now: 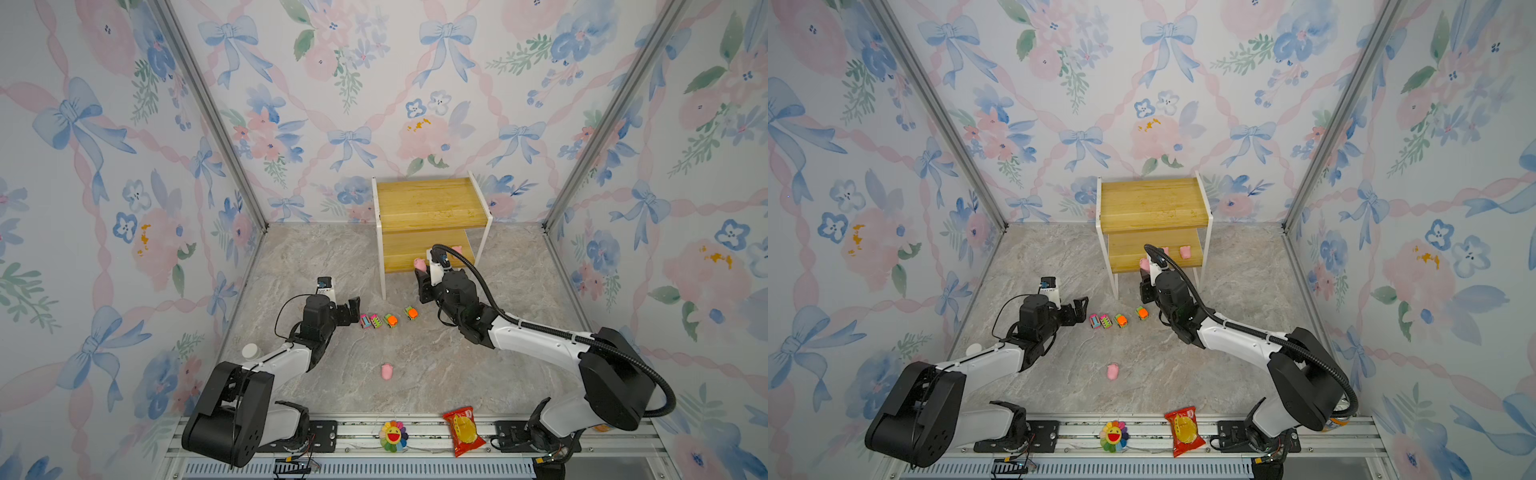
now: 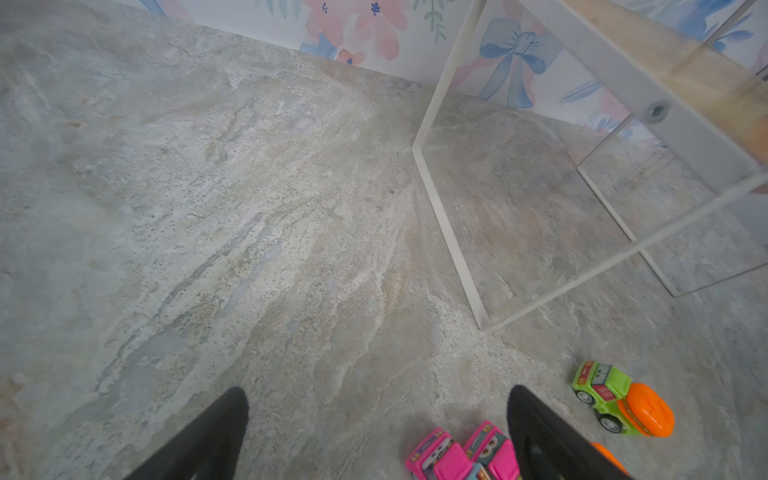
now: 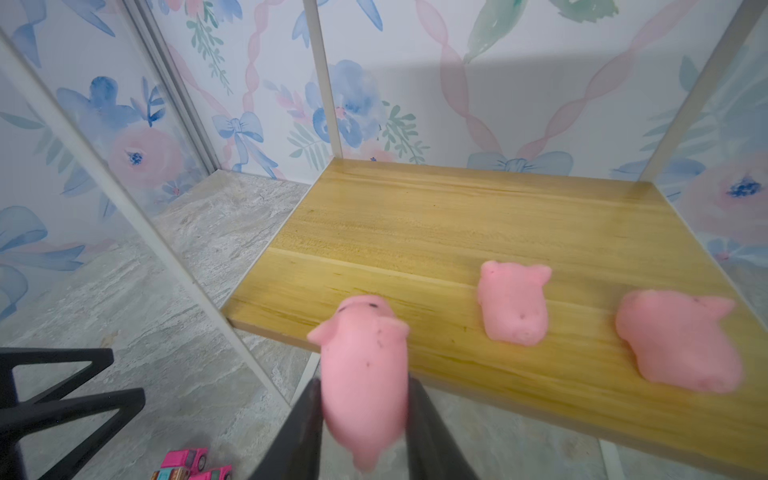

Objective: Place and organize the plastic toys onto the shelf

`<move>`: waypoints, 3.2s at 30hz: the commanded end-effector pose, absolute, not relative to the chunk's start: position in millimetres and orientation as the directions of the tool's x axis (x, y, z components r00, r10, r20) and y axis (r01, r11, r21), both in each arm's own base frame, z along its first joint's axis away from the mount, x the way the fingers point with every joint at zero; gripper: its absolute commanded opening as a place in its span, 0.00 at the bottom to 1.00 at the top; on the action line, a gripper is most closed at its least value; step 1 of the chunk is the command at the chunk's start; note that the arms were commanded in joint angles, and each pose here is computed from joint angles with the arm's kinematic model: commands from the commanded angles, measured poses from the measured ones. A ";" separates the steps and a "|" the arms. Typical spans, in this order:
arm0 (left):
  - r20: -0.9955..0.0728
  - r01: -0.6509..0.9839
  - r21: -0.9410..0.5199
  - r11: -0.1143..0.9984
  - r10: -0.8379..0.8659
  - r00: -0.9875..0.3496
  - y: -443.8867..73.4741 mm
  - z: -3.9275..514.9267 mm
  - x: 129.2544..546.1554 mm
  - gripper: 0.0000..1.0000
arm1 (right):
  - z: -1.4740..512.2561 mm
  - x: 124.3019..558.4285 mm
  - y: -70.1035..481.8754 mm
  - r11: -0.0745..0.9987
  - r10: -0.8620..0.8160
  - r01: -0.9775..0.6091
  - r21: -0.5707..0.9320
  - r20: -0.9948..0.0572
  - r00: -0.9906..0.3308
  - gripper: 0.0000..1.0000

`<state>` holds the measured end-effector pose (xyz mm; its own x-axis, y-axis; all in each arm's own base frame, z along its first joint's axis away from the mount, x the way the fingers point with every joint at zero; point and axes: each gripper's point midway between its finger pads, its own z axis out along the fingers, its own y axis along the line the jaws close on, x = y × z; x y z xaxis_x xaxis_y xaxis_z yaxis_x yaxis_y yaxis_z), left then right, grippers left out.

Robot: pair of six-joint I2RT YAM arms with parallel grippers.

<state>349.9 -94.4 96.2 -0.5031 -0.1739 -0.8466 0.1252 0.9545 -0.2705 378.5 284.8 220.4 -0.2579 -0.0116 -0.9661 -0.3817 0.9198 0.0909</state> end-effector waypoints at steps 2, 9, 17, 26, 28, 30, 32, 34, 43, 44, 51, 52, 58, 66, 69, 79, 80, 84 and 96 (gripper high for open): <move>-0.845 0.152 -0.270 0.951 -0.158 -0.511 -101.2 97.3 353.9 0.98 | 233.9 397.8 286.0 0.933 0.058 -0.335 0.130 -0.974 -0.218 0.36; -0.849 0.148 -0.279 0.949 -0.171 -0.500 -99.9 101.3 352.1 0.98 | 236.3 409.7 291.5 0.940 0.091 -0.305 0.151 -0.976 -0.200 0.36; -0.850 0.143 -0.272 0.952 -0.168 -0.500 -97.9 99.9 350.1 0.98 | 221.7 413.6 296.3 0.942 0.072 -0.305 0.140 -0.972 -0.225 0.35; -0.851 0.146 -0.272 0.951 -0.167 -0.498 -98.0 100.6 348.6 0.98 | 222.6 406.6 304.6 0.924 0.043 -0.362 0.119 -0.976 -0.212 0.40; -0.853 0.146 -0.271 0.951 -0.167 -0.495 -97.9 101.3 348.3 0.98 | 224.8 403.3 309.9 0.904 0.050 -0.407 0.131 -0.978 -0.203 0.43; -0.853 0.144 -0.271 0.952 -0.168 -0.494 -97.2 101.7 348.5 0.98 | 224.6 401.4 314.7 0.890 0.042 -0.438 0.128 -0.979 -0.200 0.46; -0.853 0.142 -0.270 0.952 -0.168 -0.494 -96.8 101.4 348.7 0.98 | 221.7 401.3 320.0 0.875 0.025 -0.469 0.120 -0.979 -0.204 0.48; -0.853 0.143 -0.268 0.953 -0.166 -0.494 -97.1 101.2 348.6 0.98 | 217.9 403.9 321.7 0.867 0.020 -0.483 0.120 -0.978 -0.207 0.49; -0.857 0.141 -0.264 0.954 -0.165 -0.489 -96.2 102.8 349.0 0.98 | 208.4 418.7 317.3 0.855 0.028 -0.499 0.138 -0.975 -0.221 0.50; -0.857 0.141 -0.264 0.954 -0.165 -0.488 -96.1 103.1 348.9 0.98 | 208.6 419.8 318.0 0.854 0.020 -0.504 0.132 -0.975 -0.221 0.50; -0.858 0.138 -0.267 0.954 -0.170 -0.485 -96.0 104.4 349.7 0.98 | 209.8 426.1 324.1 0.843 -0.023 -0.528 0.098 -0.976 -0.217 0.49; -0.858 0.138 -0.267 0.954 -0.171 -0.484 -95.7 105.0 349.7 0.98 | 208.7 427.3 324.1 0.843 -0.028 -0.530 0.093 -0.976 -0.217 0.49; -0.862 0.135 -0.264 0.955 -0.171 -0.477 -94.9 106.8 350.1 0.98 | 208.1 436.4 323.9 0.839 -0.034 -0.537 0.089 -0.976 -0.215 0.48; -0.861 0.128 -0.263 0.956 -0.173 -0.479 -93.9 106.0 350.6 0.98 | 203.5 442.6 323.4 0.832 -0.059 -0.550 0.075 -0.973 -0.222 0.45; -0.862 0.129 -0.264 0.956 -0.174 -0.477 -94.2 107.1 350.8 0.98 | 202.9 441.6 324.0 0.828 -0.062 -0.555 0.074 -0.973 -0.223 0.42; -0.866 0.125 -0.260 0.958 -0.173 -0.470 -92.4 108.9 349.6 0.98 | 206.1 433.5 322.3 0.817 -0.046 -0.569 0.093 -0.973 -0.226 0.27; -0.865 0.123 -0.260 0.958 -0.174 -0.471 -91.9 108.3 349.3 0.98 | 205.9 432.9 322.1 0.817 -0.044 -0.569 0.096 -0.973 -0.227 0.26; -0.866 0.123 -0.258 0.958 -0.173 -0.469 -91.6 108.7 349.0 0.98 | 210.4 428.4 320.3 0.812 -0.035 -0.575 0.102 -0.975 -0.222 0.24; -0.867 0.124 -0.253 0.959 -0.168 -0.469 -91.8 108.9 349.7 0.98 | 225.3 344.5 308.9 0.755 -0.091 -0.648 0.100 -0.963 -0.254 0.24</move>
<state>351.7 -92.3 108.9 -0.4710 -0.1827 -0.8630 0.1220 0.9554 -0.2688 375.8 305.8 226.1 -0.2262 -0.0525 -0.9727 -0.6076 0.7881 0.0988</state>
